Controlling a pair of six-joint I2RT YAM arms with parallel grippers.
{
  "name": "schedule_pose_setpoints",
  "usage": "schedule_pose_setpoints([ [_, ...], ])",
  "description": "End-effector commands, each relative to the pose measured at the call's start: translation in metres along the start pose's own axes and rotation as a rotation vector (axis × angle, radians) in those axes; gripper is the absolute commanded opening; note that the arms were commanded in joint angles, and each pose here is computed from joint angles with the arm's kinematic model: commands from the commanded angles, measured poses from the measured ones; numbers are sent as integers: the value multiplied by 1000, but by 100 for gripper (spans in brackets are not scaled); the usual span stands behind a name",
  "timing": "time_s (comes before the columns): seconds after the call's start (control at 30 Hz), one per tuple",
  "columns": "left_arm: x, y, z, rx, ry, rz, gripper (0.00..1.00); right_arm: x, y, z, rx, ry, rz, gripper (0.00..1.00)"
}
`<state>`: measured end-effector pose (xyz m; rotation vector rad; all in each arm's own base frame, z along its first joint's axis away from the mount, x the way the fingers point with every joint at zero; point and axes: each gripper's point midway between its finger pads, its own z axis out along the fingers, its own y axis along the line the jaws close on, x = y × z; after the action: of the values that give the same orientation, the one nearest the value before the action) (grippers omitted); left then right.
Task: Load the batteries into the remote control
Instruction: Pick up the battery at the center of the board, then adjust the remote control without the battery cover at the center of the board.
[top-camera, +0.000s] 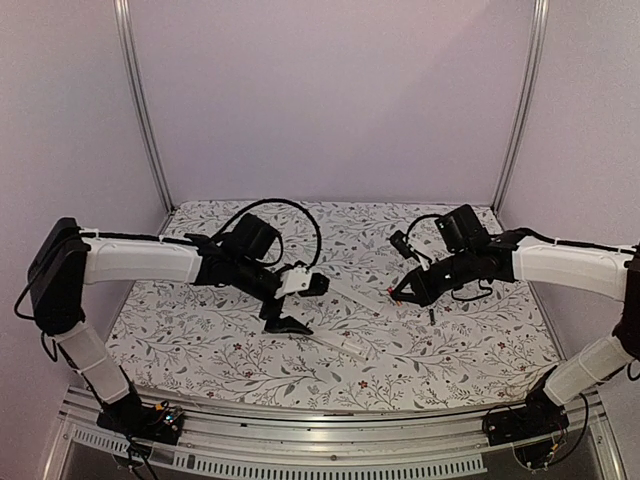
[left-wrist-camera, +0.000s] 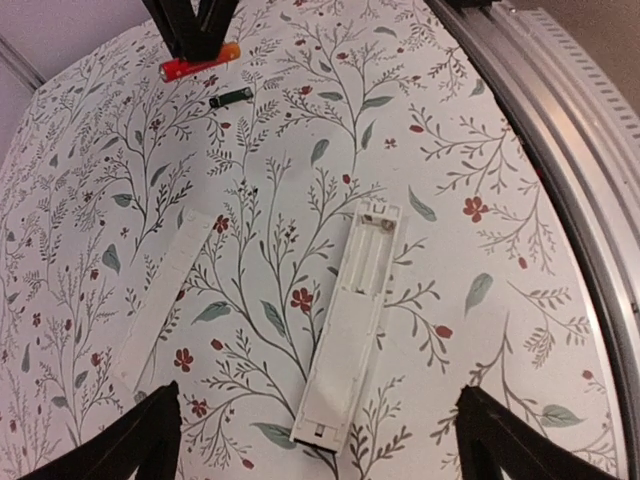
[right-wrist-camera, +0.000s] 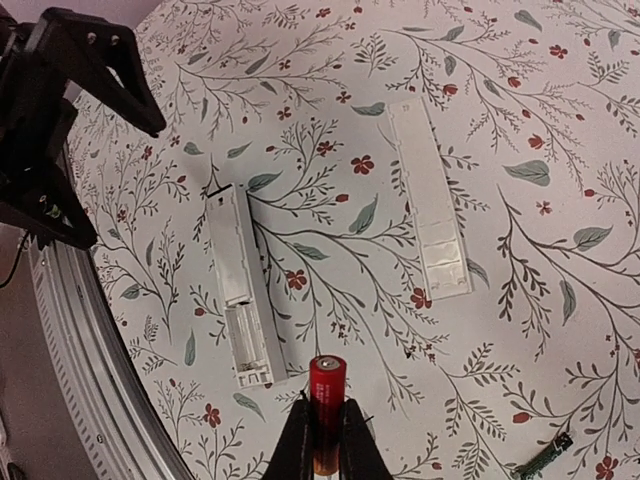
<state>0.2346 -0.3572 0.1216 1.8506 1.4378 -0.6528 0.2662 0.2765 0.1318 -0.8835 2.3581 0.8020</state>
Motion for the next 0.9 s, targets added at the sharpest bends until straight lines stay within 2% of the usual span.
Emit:
schedule_pose_setpoints([
  [0.0, 26, -23, 30, 193, 37, 26, 93, -11, 17, -12, -67, -60, -89, 0],
  [0.23, 44, -36, 55, 209, 63, 56, 92, -2, 16, -10, -67, -16, -133, 0],
  [0.37, 63, -35, 66, 157, 117, 68, 88, -1, 14, -4, -79, 10, -142, 0],
  [0.6, 73, -31, 76, 138, 130, 65, 75, 0, 10, 9, -91, 50, -136, 0],
  [0.73, 79, -30, 82, 147, 148, 48, 62, 2, 9, 13, -95, 65, -131, 0],
  [0.87, 79, -36, 83, 170, 156, 51, 55, 2, 8, 14, -92, 75, -135, 0],
])
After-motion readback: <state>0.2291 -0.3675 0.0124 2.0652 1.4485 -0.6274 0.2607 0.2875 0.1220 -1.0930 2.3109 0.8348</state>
